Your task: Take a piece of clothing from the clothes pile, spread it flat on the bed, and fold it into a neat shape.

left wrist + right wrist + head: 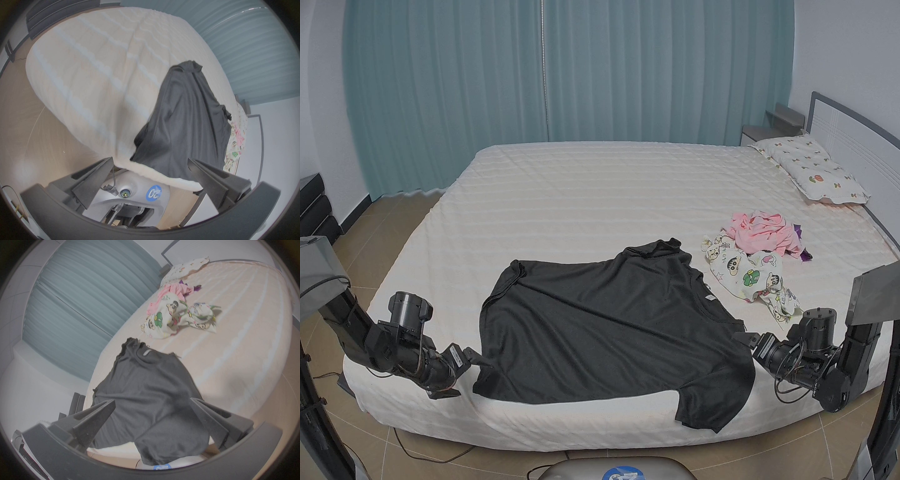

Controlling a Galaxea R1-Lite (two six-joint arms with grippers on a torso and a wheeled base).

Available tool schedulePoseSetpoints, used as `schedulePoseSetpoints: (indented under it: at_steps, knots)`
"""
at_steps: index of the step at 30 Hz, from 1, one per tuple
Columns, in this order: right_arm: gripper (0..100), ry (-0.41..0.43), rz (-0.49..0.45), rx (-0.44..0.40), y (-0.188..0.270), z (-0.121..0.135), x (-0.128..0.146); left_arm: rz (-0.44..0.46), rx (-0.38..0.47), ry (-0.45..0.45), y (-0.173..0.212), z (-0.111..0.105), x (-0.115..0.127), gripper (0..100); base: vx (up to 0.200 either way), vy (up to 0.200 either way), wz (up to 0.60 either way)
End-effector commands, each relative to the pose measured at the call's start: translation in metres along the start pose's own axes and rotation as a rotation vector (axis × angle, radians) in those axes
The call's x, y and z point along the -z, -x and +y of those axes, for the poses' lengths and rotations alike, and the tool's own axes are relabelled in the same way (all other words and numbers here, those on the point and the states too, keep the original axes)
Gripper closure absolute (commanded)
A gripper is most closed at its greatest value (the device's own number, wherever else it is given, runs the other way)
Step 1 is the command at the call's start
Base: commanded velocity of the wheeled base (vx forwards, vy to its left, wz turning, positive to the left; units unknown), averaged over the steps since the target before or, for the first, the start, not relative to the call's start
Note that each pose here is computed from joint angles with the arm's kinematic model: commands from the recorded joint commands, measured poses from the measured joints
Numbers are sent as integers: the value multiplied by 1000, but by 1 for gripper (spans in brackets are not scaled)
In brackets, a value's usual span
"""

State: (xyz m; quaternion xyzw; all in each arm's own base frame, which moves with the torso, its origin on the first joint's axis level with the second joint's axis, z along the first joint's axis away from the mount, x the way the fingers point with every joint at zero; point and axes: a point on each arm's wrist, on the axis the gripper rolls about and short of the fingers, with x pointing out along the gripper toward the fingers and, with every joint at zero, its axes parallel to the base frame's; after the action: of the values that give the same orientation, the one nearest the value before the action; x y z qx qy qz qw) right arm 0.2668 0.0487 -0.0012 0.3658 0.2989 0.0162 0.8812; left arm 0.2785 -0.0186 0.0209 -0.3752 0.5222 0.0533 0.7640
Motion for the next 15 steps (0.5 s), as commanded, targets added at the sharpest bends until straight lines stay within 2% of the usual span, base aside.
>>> schedulePoseSetpoints:
  at_steps: [1,6,10,15]
  knots:
    - [0,-11,33,24,3,-5,7,15,-31,-5,-5,0,11,0,0,0,0]
    - [0,-15,49,25,0,-5,12,-52,-41,0,-21,-5,15,0,0,0,0]
    - [0,-12,42,9,-2,-5,14,-104,-77,-36,-34,-2,27,0,0,0,0]
    - [0,-9,40,3,-3,-6,17,-143,-75,-55,-41,-1,31,0,0,0,0]
